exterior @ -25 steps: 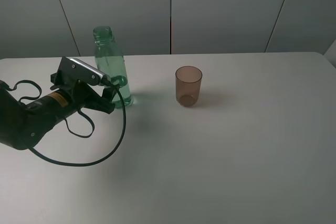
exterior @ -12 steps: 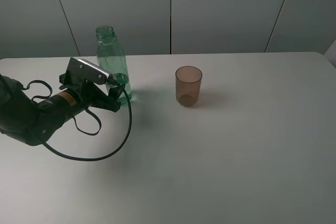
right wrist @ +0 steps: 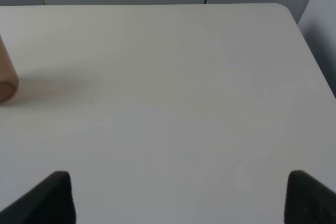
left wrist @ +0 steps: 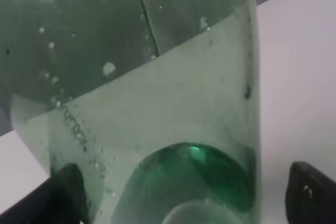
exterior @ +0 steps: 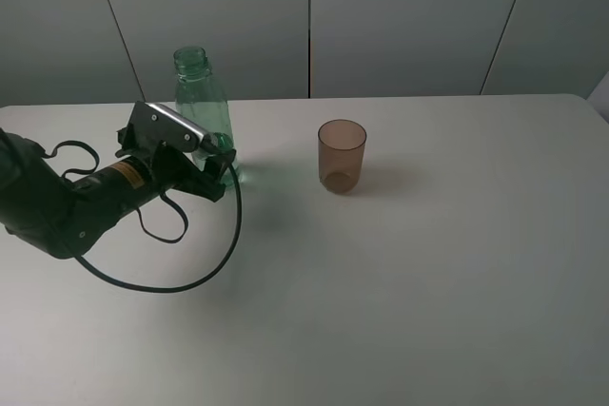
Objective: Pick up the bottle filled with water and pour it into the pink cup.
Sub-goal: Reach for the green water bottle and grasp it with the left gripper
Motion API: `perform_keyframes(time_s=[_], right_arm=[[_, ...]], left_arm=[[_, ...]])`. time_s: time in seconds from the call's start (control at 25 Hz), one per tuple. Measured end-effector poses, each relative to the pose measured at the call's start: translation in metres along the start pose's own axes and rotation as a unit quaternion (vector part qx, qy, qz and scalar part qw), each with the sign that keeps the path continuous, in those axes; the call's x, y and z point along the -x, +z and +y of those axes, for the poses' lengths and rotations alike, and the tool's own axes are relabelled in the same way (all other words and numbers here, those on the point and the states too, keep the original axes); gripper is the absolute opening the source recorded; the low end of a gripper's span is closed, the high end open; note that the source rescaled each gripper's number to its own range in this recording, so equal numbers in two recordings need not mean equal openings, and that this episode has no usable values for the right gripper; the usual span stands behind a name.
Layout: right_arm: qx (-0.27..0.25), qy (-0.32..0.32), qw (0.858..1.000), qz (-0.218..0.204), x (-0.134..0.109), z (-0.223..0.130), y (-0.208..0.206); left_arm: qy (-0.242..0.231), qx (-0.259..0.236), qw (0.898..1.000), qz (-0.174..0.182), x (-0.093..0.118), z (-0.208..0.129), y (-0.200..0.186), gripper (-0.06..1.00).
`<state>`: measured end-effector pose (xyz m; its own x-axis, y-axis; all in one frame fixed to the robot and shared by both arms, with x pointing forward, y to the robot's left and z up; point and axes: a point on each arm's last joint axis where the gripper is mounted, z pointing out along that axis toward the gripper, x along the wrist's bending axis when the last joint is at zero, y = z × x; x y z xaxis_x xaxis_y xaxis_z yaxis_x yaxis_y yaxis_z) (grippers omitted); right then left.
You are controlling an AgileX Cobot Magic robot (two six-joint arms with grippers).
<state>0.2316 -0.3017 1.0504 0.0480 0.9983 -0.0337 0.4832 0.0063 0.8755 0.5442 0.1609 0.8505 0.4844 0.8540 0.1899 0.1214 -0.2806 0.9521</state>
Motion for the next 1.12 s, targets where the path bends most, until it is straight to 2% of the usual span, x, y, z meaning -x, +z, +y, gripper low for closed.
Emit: perform_keyframes(time_s=[1.12], right_arm=[[0.0, 0.0, 1.0, 0.0, 0.0, 0.0, 0.0]], left_arm=[[0.003, 0.027, 1.0, 0.0, 0.001, -0.01, 0.036, 1.0]])
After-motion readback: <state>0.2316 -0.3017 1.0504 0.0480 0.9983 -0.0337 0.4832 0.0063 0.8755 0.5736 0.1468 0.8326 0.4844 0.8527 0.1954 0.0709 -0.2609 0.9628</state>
